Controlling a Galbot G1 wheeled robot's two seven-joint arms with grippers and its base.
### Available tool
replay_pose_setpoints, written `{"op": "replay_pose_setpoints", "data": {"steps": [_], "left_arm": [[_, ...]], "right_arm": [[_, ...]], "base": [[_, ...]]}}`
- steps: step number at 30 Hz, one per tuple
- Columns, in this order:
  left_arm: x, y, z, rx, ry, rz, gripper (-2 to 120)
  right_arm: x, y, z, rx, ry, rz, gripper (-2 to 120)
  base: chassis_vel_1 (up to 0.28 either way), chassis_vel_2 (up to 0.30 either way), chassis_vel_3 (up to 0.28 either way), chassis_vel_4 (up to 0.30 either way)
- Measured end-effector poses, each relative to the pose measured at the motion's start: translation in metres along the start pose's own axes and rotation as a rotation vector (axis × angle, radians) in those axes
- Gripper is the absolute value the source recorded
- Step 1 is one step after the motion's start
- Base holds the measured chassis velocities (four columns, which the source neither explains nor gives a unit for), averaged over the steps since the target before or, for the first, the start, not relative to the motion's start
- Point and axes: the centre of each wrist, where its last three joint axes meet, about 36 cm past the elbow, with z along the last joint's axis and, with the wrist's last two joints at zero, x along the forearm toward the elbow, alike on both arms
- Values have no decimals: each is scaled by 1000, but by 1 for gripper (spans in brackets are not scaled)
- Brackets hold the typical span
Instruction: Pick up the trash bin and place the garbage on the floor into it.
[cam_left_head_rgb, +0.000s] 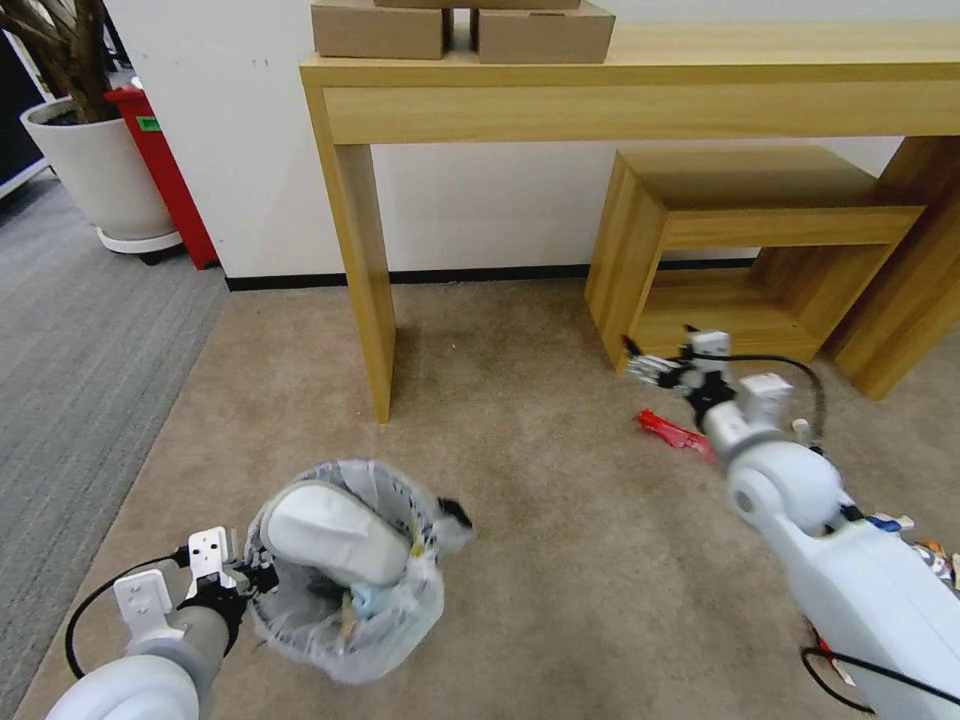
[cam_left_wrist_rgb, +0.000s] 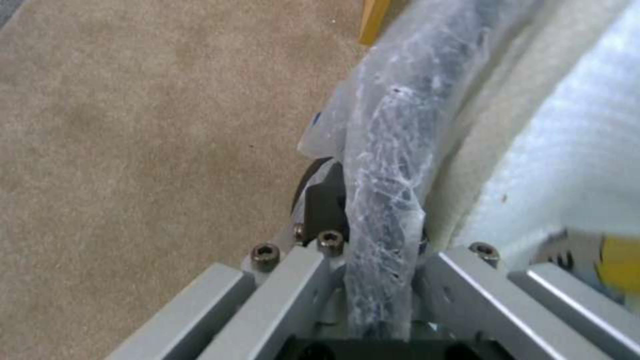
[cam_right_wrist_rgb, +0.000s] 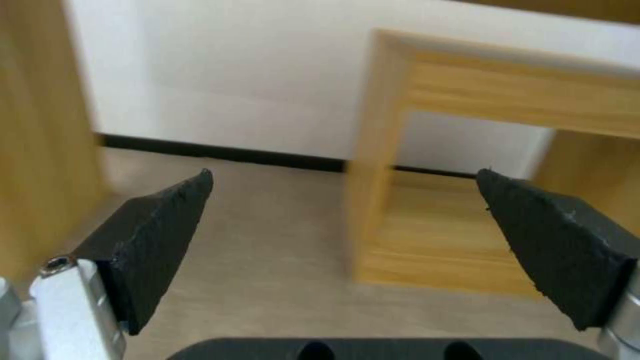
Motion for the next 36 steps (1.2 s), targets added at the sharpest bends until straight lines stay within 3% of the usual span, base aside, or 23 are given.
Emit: {"op": "replay_pose_setpoints", "data": {"steps": [4,5,10,18,36], "left_arm": [[5,-1,-2,11,8,3,0],[8,-1,-4,40,10,8,0],[10,-2,-4,64,14,21,0],[4,-3,5,31,-12,34,0],[14,-10,20,59,-60,28,0]], "right_arm": [[24,-20,20,65,-23,48,100],[35,-35,33,145,-77,74,100],[70,-57,61,239,-167,145,100],[118,-47,93,167,-227,198,100],[158,-33,108,131,-231,253,100]], "base": [[0,0,0,0],[0,0,0,0],[0,0,0,0],[0,0,0,0],[0,0,0,0]]}}
